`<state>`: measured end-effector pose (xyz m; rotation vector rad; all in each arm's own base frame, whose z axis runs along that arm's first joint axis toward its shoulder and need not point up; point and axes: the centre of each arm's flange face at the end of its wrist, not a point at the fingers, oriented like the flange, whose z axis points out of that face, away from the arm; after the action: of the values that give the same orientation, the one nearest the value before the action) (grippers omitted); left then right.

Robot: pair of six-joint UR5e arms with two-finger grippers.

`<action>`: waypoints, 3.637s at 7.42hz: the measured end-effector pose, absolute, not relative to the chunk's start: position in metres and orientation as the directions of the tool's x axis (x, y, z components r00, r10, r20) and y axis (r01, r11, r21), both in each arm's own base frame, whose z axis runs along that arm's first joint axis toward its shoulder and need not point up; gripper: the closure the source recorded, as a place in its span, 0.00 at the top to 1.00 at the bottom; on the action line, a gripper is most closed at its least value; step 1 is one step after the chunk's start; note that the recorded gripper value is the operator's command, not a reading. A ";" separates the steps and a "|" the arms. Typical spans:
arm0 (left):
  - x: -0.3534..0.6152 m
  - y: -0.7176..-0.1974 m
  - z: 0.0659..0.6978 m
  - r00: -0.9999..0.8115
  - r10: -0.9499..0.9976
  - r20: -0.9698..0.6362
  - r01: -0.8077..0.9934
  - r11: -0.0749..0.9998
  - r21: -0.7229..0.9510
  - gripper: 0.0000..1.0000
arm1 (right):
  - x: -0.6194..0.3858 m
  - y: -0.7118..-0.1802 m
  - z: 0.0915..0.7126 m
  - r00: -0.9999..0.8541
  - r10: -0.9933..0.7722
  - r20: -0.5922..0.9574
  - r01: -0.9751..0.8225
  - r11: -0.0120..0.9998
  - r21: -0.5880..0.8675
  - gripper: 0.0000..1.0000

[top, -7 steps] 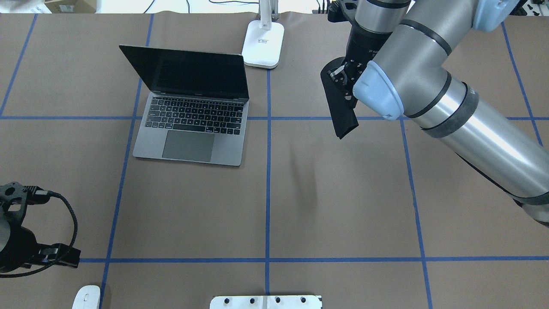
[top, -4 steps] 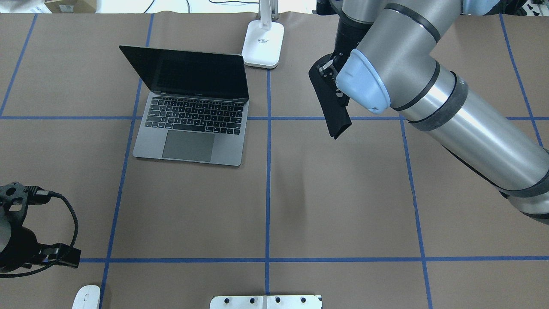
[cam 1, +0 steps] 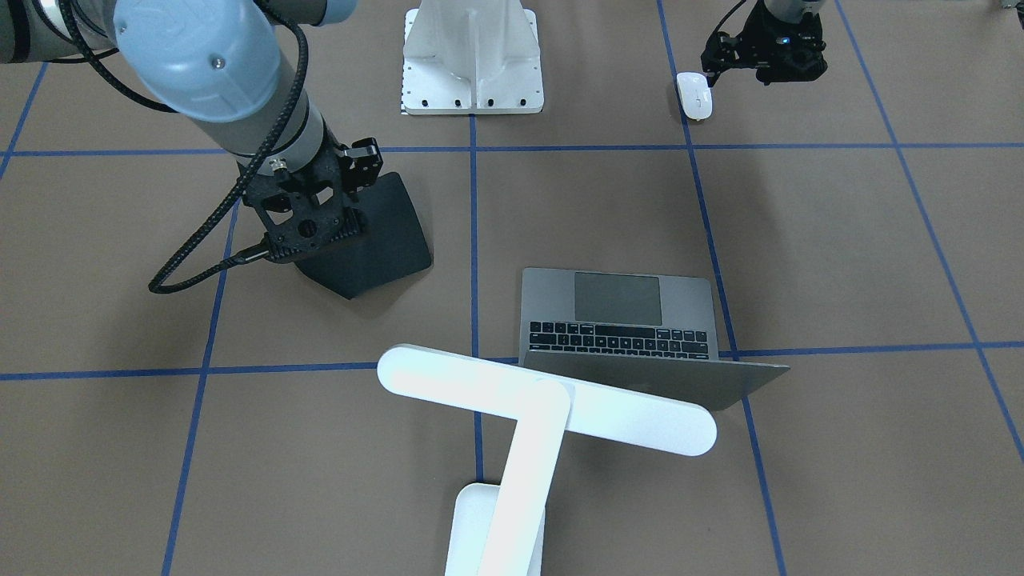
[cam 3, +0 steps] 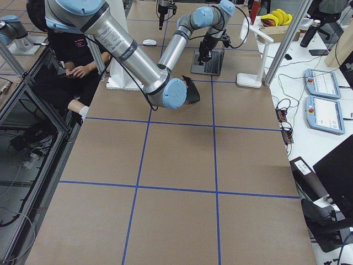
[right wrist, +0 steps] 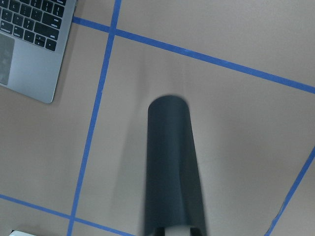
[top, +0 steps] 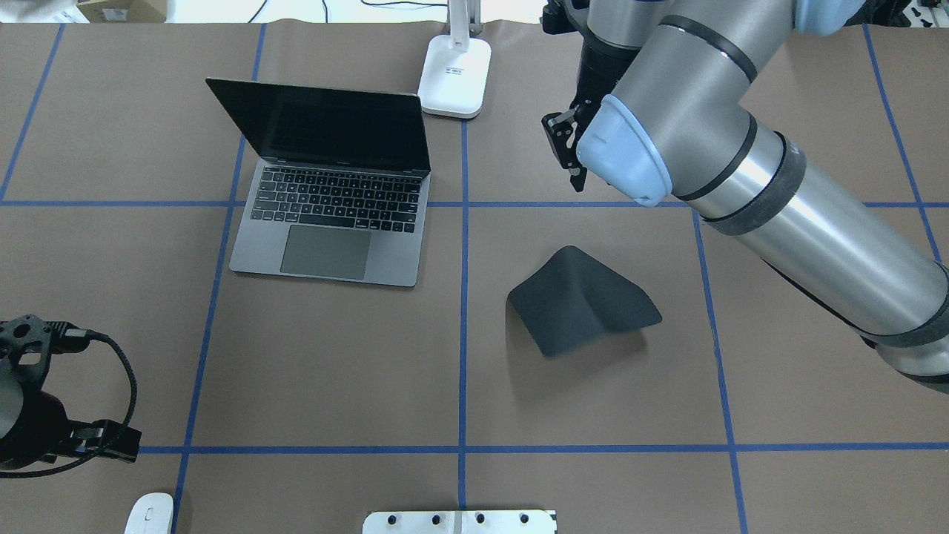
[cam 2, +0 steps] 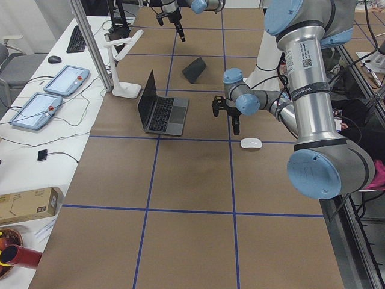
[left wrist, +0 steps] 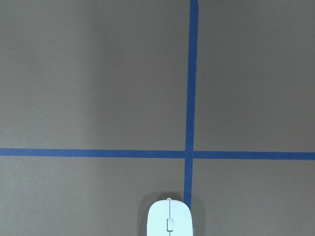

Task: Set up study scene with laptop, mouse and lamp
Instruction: 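Release the mouse pad flat beside the laptop and raise the right gripper, then lower the left gripper onto the white mouse and grasp it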

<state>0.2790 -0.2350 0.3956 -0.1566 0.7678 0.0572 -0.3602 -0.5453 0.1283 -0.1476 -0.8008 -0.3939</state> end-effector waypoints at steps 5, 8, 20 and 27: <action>0.308 -0.233 0.433 0.726 0.019 -0.688 -0.145 0.981 -0.126 0.99 | -0.357 -0.559 0.191 0.630 -0.435 0.643 0.371 0.896 0.243 1.00; 0.326 -0.224 0.440 0.726 0.047 -0.686 -0.186 0.974 -0.130 1.00 | -0.356 -0.561 0.183 0.616 -0.459 0.640 0.370 0.886 0.280 1.00; 0.368 -0.191 0.465 0.707 0.100 -0.700 -0.322 0.927 -0.193 0.97 | -0.351 -0.568 0.185 0.597 -0.475 0.646 0.384 0.877 0.289 1.00; 0.385 -0.189 0.474 0.697 0.089 -0.711 -0.366 0.897 -0.246 0.94 | -0.353 -0.569 0.183 0.601 -0.482 0.638 0.384 0.874 0.299 1.00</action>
<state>0.3854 -0.1892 0.4742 -0.3886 0.7614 0.2613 -0.3526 -0.5689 0.1832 0.1359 -0.7783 -0.5031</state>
